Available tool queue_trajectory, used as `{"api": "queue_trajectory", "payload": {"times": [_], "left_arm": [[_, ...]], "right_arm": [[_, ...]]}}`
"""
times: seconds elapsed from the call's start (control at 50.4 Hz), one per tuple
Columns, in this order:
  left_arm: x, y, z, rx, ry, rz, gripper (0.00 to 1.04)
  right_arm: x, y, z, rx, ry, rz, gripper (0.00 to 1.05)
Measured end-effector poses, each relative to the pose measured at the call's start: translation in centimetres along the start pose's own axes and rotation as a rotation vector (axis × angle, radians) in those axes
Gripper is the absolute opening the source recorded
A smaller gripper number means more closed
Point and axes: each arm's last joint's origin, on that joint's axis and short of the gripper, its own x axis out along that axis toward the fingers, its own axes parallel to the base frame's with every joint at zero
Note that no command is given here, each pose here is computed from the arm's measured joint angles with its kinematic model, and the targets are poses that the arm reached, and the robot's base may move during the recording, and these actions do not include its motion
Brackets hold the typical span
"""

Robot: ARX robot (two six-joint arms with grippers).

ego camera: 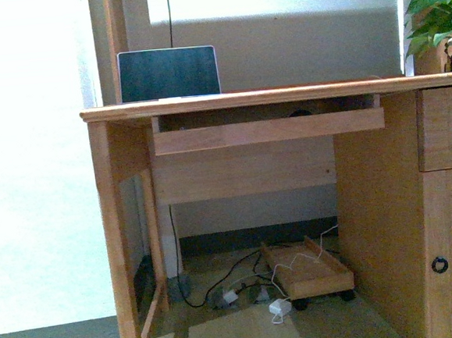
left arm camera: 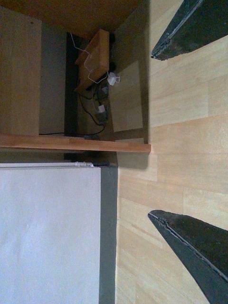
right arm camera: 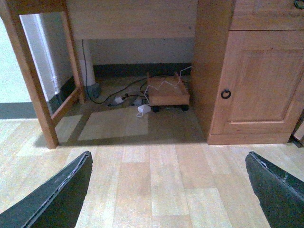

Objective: Place mouse

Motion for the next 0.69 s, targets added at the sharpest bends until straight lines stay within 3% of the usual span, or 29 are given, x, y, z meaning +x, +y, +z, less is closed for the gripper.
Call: {"api": "queue_trajectory", "payload": {"times": [0.695], "left_arm": [[0.00,0.00,0.00,0.000,0.000,0.000,0.97]], "right_arm": [[0.00,0.00,0.00,0.000,0.000,0.000,0.97]]}}
